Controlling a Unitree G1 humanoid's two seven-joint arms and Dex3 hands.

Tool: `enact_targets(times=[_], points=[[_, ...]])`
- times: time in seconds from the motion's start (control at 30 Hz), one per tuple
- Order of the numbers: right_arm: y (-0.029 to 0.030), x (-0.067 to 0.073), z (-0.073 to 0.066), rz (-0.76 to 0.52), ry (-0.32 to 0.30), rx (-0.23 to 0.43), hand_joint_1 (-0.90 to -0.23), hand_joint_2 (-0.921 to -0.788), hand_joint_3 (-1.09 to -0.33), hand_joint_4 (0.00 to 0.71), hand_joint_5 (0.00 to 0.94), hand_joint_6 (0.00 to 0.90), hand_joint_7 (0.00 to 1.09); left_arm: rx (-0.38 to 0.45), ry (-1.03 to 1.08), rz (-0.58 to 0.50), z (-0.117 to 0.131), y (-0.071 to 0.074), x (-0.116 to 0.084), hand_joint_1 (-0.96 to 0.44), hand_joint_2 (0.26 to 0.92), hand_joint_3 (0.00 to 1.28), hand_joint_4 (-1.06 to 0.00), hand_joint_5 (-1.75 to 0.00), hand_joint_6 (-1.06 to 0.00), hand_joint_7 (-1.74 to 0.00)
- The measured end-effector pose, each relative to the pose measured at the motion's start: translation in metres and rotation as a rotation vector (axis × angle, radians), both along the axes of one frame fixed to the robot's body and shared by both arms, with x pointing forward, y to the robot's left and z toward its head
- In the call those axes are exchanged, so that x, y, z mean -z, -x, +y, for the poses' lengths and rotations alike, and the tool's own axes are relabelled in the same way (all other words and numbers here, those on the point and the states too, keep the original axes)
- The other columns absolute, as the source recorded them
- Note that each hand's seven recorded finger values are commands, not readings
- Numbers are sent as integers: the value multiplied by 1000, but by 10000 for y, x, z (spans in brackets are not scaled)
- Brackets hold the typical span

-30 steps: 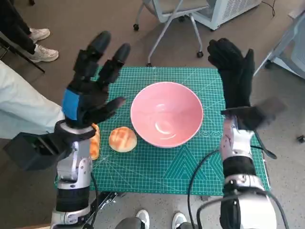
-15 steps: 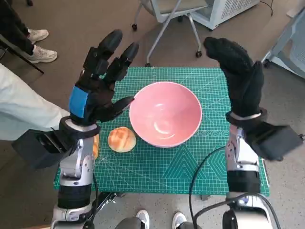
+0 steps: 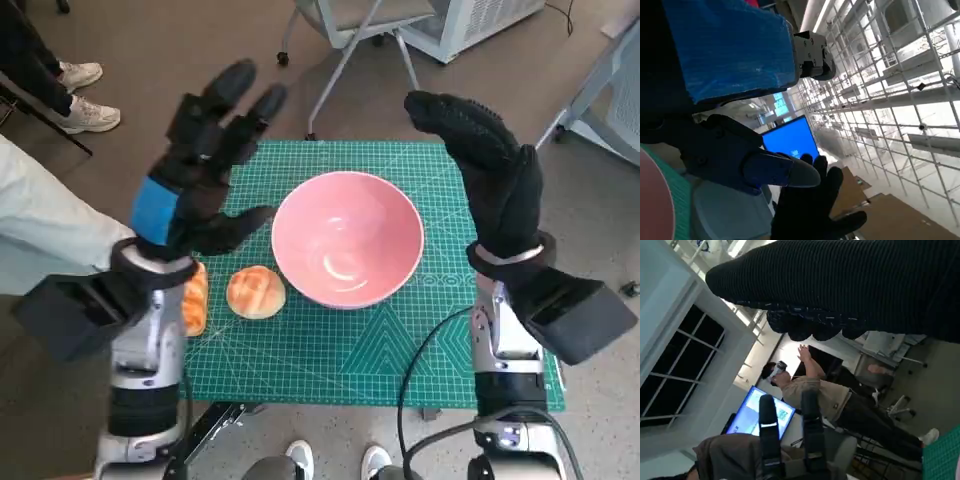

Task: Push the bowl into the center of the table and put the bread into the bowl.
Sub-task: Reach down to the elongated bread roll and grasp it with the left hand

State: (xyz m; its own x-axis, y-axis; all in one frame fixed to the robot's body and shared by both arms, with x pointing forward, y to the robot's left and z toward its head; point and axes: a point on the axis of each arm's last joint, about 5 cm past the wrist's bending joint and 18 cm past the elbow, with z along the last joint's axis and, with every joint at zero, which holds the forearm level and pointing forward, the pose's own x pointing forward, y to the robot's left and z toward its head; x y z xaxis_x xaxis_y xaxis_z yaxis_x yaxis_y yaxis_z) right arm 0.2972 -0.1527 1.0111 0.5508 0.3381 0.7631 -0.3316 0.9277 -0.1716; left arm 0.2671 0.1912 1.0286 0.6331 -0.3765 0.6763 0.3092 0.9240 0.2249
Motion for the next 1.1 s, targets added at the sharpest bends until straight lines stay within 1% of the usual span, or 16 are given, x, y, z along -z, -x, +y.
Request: enact_targets(times=[0.17,0.23,0.37,0.43,0.53,0.57,0.63,0.67,0.73,0.8,0.87,1.0,1.1], points=[[6,26,-1,17,-7,13,-734,-921,-774,177,5,1,620,-76,-99,-74,219,19,-102,-584,921,126,-251,-3,-40,-488],[8,34,5,23,-9,15,-734,-921,-776,177,5,0,622,-108,-165,-101,326,20,-159,-541,921,100,-254,-4,-54,-485],[14,35,24,23,-10,21,-734,-921,-778,177,5,-1,625,-170,-334,-126,560,38,-295,-510,921,79,-256,-4,-64,-480],[16,36,26,24,-8,24,-734,-921,-779,177,5,-1,625,-189,-363,-132,630,46,-335,-504,921,75,-257,-4,-67,-478],[17,35,29,26,-10,25,-734,-921,-779,177,4,-1,626,-199,-374,-143,662,51,-354,-501,921,73,-257,-4,-69,-476],[17,35,32,27,-11,25,-734,-921,-779,177,4,-1,626,-199,-379,-144,670,51,-355,-464,900,62,-260,-5,-72,-476],[18,37,66,28,-13,14,-734,-921,-780,177,4,-1,626,-191,-436,-123,749,48,-359,-337,841,29,-279,-9,-98,-453],[20,38,86,28,-17,8,-734,-921,-780,177,4,-1,626,-192,-480,-105,813,53,-374,-320,833,24,-282,-9,-103,-447],[23,42,104,28,-23,3,-734,-921,-783,177,4,-1,626,-208,-580,-55,965,71,-415,-232,795,10,-297,-7,-158,-390],[26,49,94,31,-25,6,-734,-921,-784,176,3,-1,626,-244,-676,-6,1095,99,-463,-204,780,5,-305,-5,-198,-335],[29,60,79,34,-27,11,-734,-921,-785,176,3,-1,626,-277,-760,21,1192,132,-508,-189,773,3,-310,-3,-230,-290],[29,66,71,37,-30,13,-734,-921,-785,177,3,-1,626,-307,-892,41,1283,181,-573,-152,766,1,-318,-1,-296,-186],[28,72,84,40,-32,9,-734,-921,-784,177,3,-1,626,-313,-981,54,1312,198,-584,-143,763,0,-321,-1,-321,-150]])
